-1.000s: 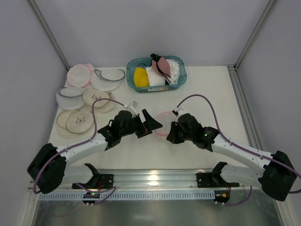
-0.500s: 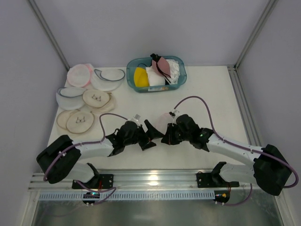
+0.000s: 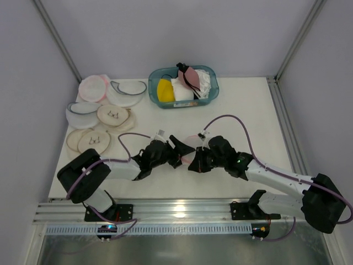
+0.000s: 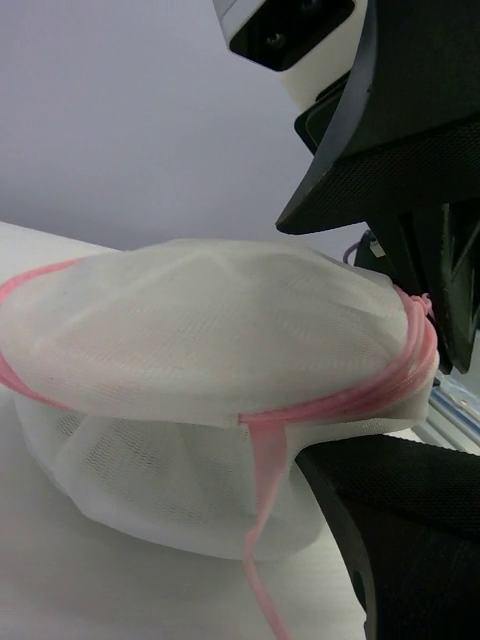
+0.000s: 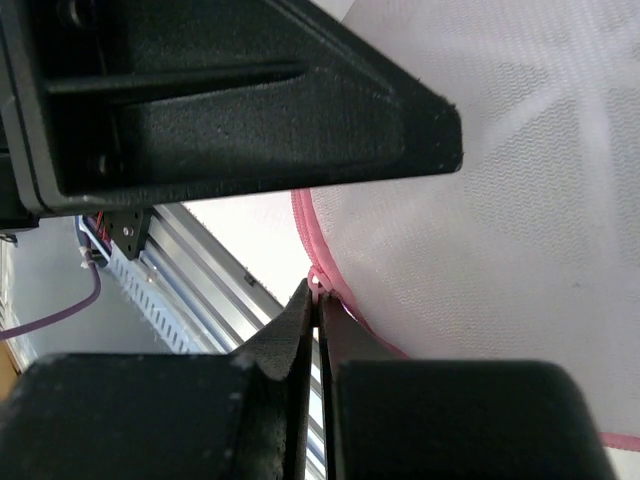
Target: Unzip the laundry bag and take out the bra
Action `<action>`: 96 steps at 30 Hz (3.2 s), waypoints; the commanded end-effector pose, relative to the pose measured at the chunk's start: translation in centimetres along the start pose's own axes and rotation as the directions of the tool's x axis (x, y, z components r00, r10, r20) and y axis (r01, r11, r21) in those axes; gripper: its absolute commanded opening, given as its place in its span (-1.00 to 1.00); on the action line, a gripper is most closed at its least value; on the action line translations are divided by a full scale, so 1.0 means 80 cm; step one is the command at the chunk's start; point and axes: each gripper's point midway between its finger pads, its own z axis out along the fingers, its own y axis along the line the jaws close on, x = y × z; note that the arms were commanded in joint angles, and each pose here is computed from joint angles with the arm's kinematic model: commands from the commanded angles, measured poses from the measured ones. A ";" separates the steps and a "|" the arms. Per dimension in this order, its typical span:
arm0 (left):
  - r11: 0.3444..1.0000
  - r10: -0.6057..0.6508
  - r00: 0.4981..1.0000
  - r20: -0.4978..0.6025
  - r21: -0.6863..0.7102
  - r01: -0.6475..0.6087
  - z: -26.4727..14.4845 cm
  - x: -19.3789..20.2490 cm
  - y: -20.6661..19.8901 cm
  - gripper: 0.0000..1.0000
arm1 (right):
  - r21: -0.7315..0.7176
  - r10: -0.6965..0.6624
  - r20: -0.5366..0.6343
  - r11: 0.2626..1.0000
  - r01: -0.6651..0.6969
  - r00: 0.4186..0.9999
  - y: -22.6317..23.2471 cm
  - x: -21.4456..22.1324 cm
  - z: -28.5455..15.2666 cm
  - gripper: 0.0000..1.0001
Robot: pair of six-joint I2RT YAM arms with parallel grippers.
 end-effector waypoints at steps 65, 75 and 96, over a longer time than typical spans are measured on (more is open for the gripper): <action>0.951 0.197 0.968 0.157 -0.269 -0.150 -0.149 -0.082 0.017 0.99 | 0.083 -0.126 -0.061 0.988 0.131 0.990 -0.005 -0.014 -0.010 -0.93; 0.989 0.050 0.997 0.059 -0.139 -0.041 -0.142 -0.046 0.010 0.99 | -0.071 -0.102 -0.094 0.993 0.095 0.990 0.025 -0.003 0.002 -0.92; 0.996 -0.076 0.997 0.023 -0.038 0.077 -0.080 -0.033 -0.011 0.75 | -0.241 -0.068 -0.113 0.970 0.039 0.991 0.065 0.005 0.027 -0.92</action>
